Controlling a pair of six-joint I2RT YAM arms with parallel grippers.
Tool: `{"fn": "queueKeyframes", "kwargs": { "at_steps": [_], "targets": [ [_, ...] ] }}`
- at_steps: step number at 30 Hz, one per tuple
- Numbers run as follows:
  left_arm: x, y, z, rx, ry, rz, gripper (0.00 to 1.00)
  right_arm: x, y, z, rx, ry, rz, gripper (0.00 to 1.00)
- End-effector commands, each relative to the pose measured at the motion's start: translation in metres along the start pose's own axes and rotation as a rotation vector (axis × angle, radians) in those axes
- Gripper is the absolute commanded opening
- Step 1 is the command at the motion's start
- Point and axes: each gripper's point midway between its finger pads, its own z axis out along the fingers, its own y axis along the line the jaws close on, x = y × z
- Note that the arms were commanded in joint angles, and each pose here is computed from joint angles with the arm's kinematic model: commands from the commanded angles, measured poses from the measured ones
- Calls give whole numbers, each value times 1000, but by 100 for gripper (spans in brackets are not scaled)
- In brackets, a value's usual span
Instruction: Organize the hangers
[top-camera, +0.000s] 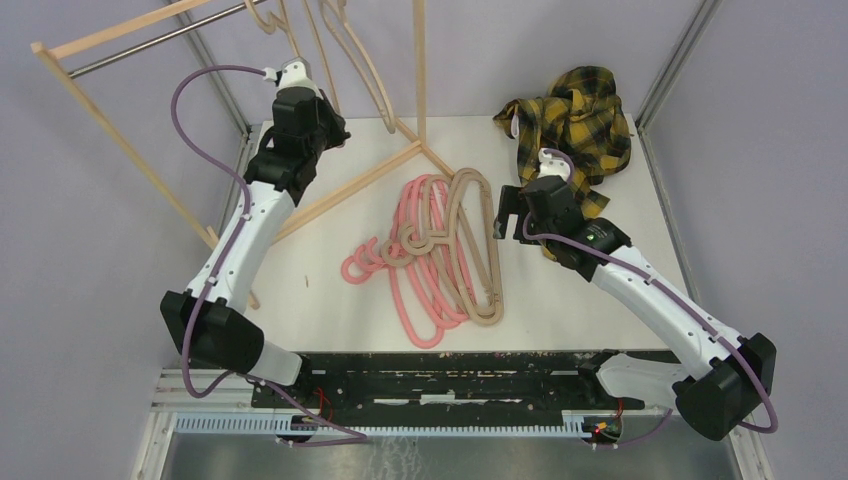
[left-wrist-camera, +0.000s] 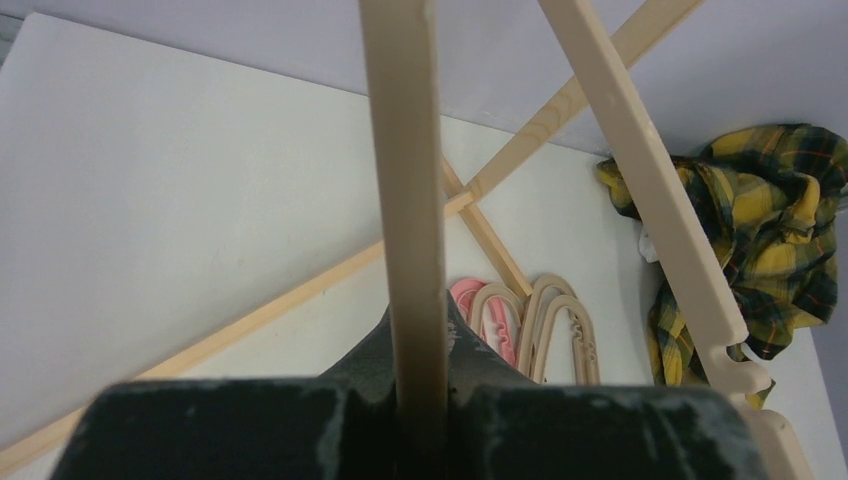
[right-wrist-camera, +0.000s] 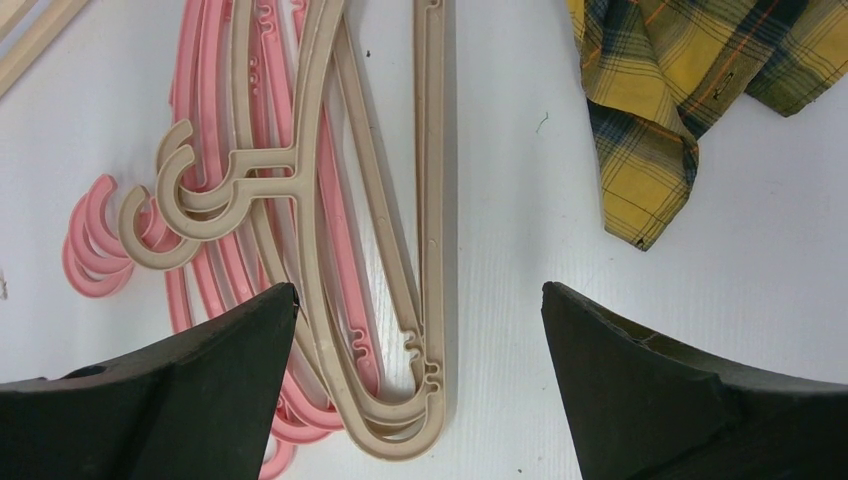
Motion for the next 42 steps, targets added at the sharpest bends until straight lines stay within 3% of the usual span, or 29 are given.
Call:
{"fn": "queueKeyframes", "kwargs": {
  "at_steps": [1, 2, 4, 8, 14, 17, 21, 35, 42],
  "targets": [
    [4, -7, 6, 45, 54, 66, 3, -11, 2, 0, -11, -37, 13, 100],
    [5, -8, 8, 50, 59, 70, 5, -11, 1, 0, -6, -36, 14, 100],
    [7, -12, 9, 74, 67, 82, 19, -12, 0, 0, -5, -36, 13, 100],
    [9, -22, 2, 151, 59, 101, 36, -13, 0, 2, -5, -35, 17, 100],
    [2, -33, -19, 238, 31, 131, 82, -9, 6, 10, -22, -14, 17, 100],
    [2, -31, -30, 239, 31, 147, 100, -7, 9, 13, -36, -1, 9, 100],
    [5, -27, -51, 256, 16, 147, 99, 0, 15, 22, -58, 42, -25, 100],
    [79, -4, -92, 325, 87, 111, 99, 52, 54, 98, -157, 242, -76, 100],
    [108, 5, -103, 335, 123, 82, 99, 71, 78, 130, -200, 321, -84, 92]
  ]
}}
